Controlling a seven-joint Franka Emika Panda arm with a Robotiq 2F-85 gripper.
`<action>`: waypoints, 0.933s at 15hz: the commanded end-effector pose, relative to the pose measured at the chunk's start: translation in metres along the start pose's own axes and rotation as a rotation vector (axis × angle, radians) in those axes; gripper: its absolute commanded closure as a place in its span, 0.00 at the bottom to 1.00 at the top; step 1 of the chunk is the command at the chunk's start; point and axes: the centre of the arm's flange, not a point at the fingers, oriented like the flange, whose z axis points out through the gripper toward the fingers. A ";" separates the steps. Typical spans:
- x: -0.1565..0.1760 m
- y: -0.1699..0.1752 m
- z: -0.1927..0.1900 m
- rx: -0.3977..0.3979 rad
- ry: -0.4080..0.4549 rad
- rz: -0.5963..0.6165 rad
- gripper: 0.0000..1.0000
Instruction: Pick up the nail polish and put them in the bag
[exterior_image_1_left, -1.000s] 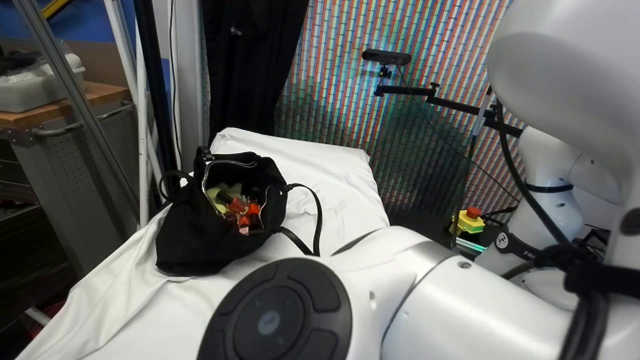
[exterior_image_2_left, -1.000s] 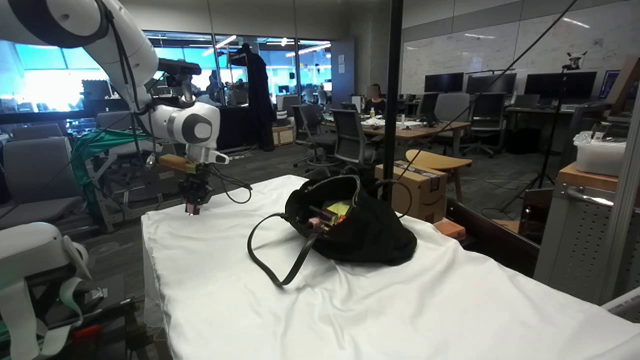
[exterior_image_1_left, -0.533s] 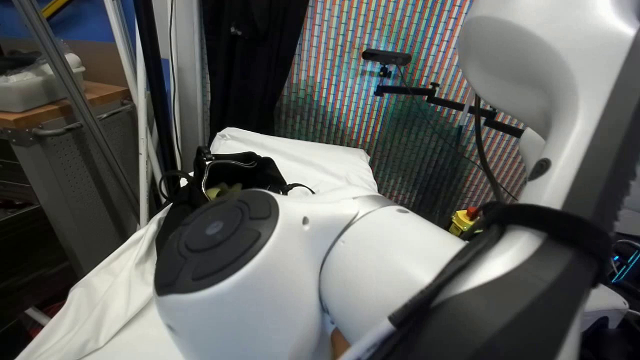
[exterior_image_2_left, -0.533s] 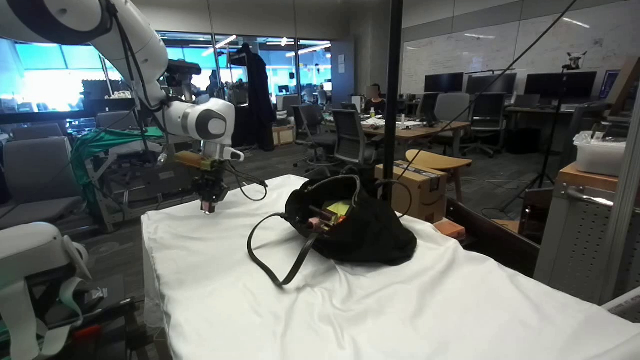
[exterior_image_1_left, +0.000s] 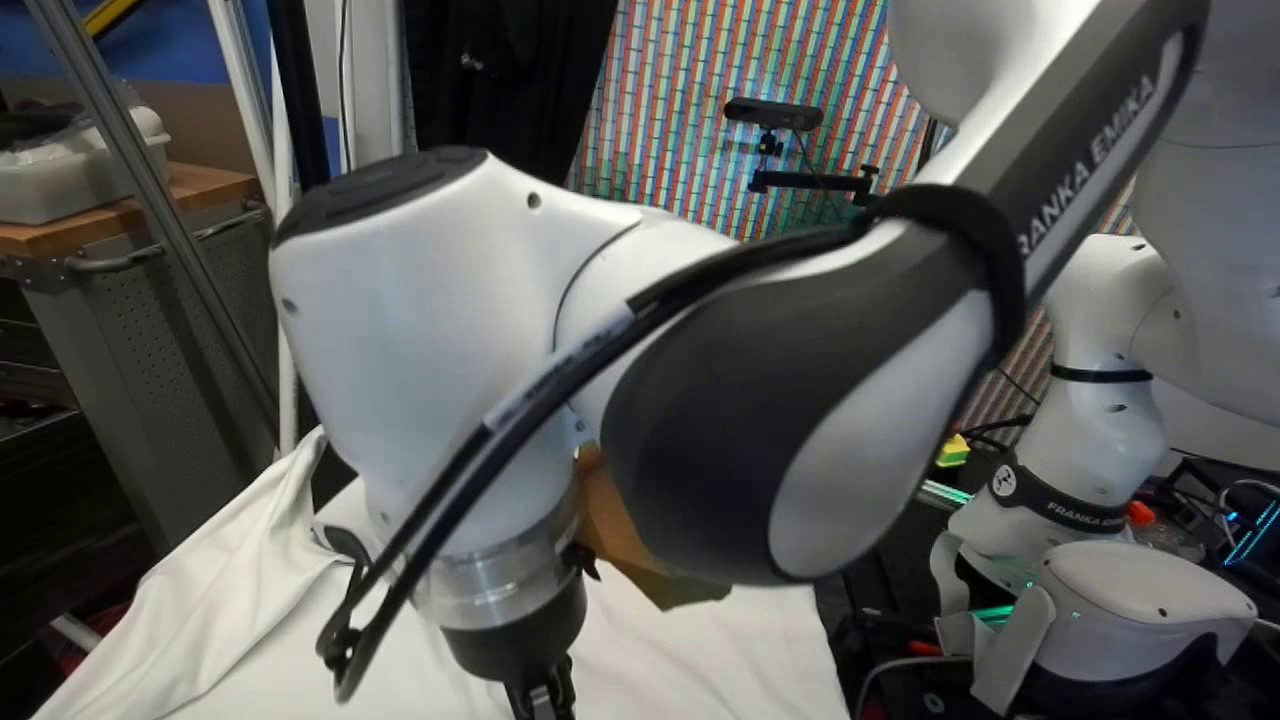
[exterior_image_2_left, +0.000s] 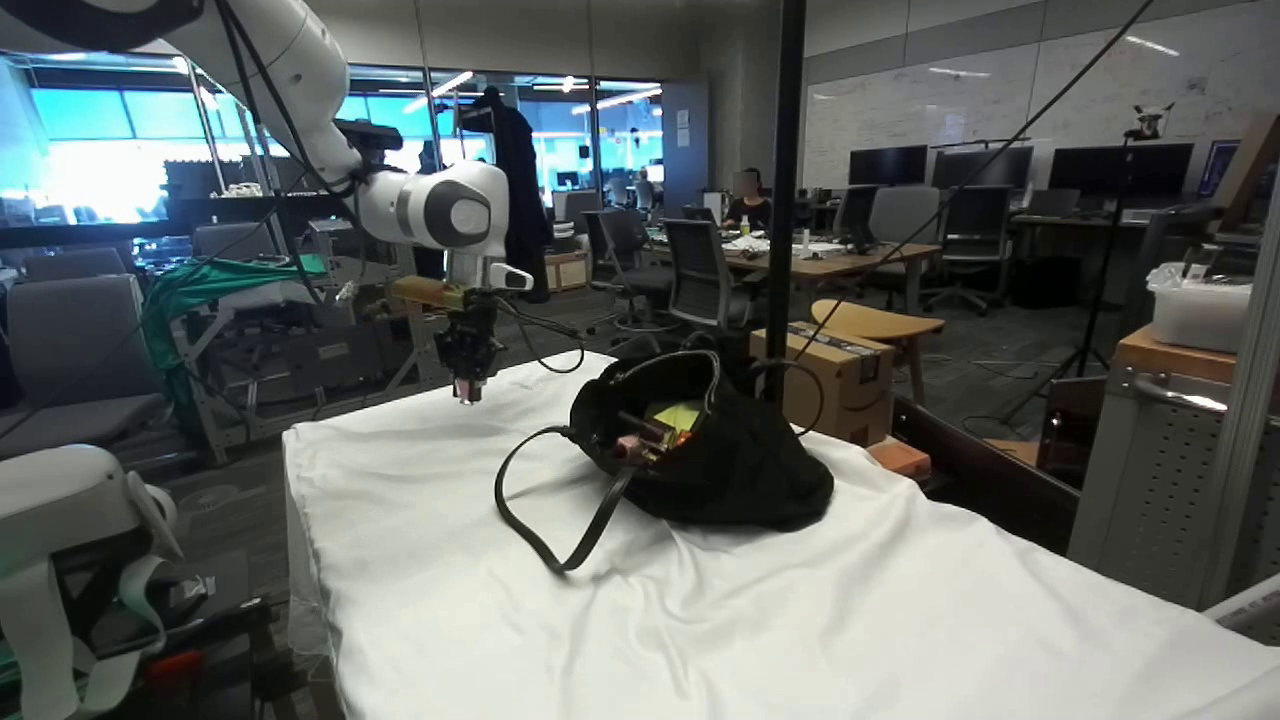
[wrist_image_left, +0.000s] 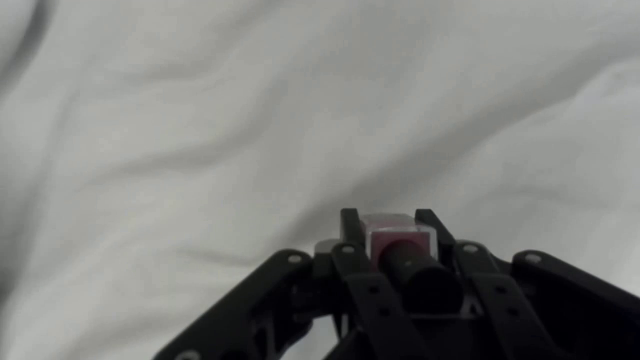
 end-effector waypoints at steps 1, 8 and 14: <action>-0.008 0.037 -0.040 -0.044 0.030 0.032 0.80; -0.015 0.121 -0.083 -0.154 0.092 0.155 0.80; -0.013 0.193 -0.105 -0.212 0.134 0.298 0.80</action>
